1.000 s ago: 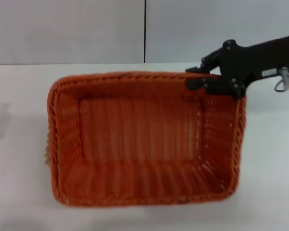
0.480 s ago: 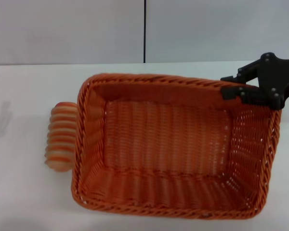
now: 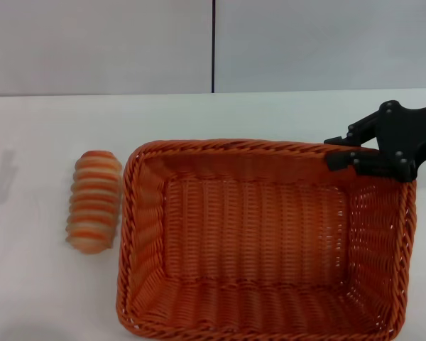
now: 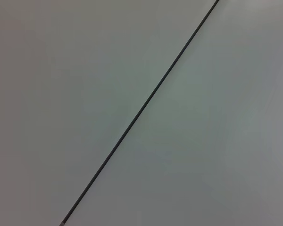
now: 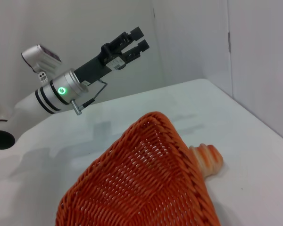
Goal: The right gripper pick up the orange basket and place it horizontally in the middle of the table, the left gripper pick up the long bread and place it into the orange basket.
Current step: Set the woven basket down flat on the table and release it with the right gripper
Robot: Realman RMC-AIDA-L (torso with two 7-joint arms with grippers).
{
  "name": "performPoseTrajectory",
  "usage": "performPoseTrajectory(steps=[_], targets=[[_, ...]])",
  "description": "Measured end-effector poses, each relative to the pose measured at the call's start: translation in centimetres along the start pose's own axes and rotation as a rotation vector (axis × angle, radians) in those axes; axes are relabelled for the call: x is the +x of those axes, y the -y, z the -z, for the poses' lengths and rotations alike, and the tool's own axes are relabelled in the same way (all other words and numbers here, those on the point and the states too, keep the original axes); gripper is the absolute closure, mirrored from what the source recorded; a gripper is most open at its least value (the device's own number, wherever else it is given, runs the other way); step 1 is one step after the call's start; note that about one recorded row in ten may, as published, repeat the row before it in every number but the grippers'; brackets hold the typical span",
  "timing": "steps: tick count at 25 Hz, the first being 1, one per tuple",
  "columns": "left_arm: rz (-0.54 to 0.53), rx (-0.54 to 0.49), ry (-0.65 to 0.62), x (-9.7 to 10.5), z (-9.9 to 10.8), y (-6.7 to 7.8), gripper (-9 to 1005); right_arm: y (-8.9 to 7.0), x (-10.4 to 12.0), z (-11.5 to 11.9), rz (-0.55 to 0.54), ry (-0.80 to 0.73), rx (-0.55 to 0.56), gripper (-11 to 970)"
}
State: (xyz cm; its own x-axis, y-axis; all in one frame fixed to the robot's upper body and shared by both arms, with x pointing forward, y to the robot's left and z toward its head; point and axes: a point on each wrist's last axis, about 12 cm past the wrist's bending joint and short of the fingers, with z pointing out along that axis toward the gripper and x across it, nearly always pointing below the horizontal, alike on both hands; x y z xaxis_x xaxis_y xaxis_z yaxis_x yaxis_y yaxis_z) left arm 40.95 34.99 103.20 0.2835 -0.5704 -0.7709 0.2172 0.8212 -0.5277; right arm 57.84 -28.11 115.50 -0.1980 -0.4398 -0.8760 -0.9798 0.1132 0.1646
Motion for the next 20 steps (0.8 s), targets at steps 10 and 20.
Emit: performPoseTrajectory(steps=[10,20], targets=[[0.004,0.009,-0.008,0.1,-0.2,0.1,163,0.8,-0.5,-0.6,-0.018,-0.025,0.023,767],[0.006,0.005,-0.011,0.2,-0.2,0.1,163,2.2,-1.5,-0.8,-0.013,-0.006,0.114,553]])
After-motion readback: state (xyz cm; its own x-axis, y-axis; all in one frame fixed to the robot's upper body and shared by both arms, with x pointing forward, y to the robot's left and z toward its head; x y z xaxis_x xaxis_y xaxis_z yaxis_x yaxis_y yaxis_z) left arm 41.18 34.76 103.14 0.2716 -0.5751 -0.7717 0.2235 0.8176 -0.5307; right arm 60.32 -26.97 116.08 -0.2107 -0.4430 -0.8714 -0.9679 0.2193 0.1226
